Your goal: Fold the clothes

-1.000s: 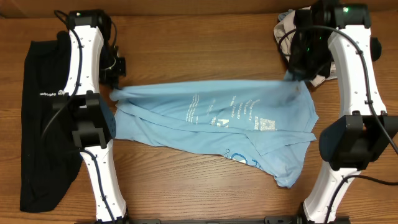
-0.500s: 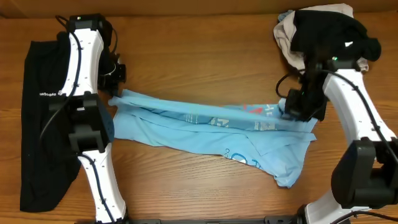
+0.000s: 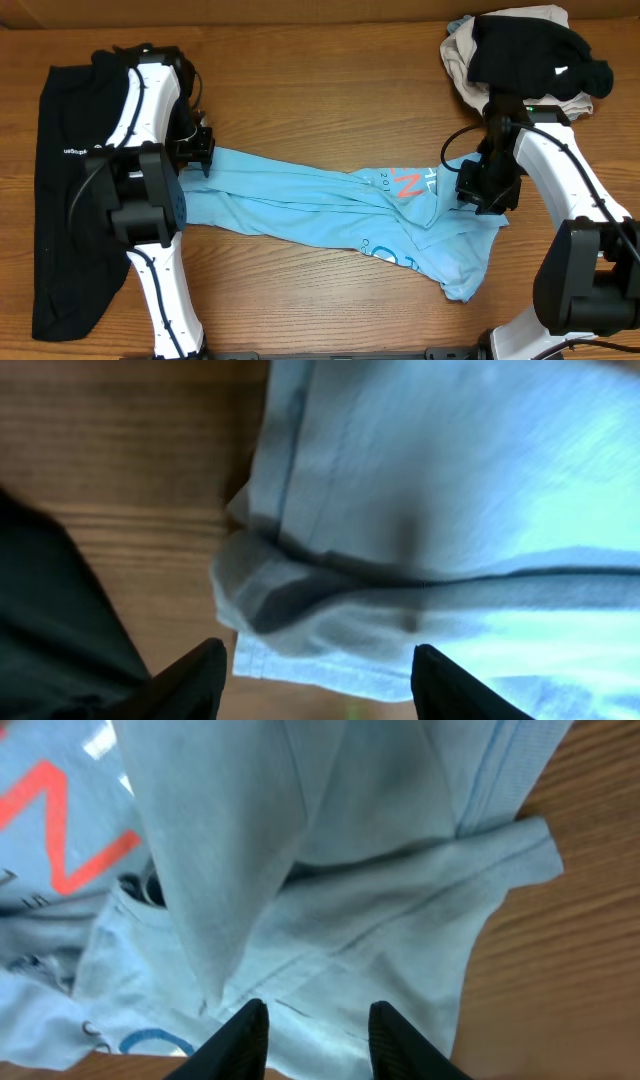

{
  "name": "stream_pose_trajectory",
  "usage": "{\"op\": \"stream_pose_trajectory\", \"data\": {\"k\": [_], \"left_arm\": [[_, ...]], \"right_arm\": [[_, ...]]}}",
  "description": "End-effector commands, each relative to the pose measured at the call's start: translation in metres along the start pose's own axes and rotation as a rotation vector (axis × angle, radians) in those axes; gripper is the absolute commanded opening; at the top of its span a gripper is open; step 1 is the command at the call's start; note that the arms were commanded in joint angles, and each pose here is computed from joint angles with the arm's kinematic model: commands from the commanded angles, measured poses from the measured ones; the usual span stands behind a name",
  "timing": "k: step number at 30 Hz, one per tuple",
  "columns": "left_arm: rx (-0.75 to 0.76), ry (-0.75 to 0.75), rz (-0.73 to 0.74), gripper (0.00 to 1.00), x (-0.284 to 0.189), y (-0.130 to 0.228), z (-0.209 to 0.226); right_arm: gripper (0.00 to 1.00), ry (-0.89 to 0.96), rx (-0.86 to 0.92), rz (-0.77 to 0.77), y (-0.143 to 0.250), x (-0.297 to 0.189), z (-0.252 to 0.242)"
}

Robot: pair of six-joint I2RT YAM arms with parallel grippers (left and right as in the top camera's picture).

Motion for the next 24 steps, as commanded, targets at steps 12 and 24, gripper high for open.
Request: {"op": "stream_pose_trajectory", "data": {"k": [12,24], "left_arm": [[0.016,0.061,-0.153,0.66,-0.010,-0.024,-0.010],[0.016,0.061,-0.162,0.78,-0.011,-0.026,-0.010]], "right_arm": [[0.66,-0.144,-0.058,-0.412,-0.088,-0.009,0.035],[0.77,0.006,-0.106,-0.376,-0.086,0.030,0.055]]}}
Point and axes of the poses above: each gripper's point midway between its finger pads, its own x axis out along the fingers, its own z axis along the line the jaws close on, y = z × x, the point moved 4 cm from there along -x, back along the fingers, and after that the axes turned 2 degrees about x, right-handed, at the moved point
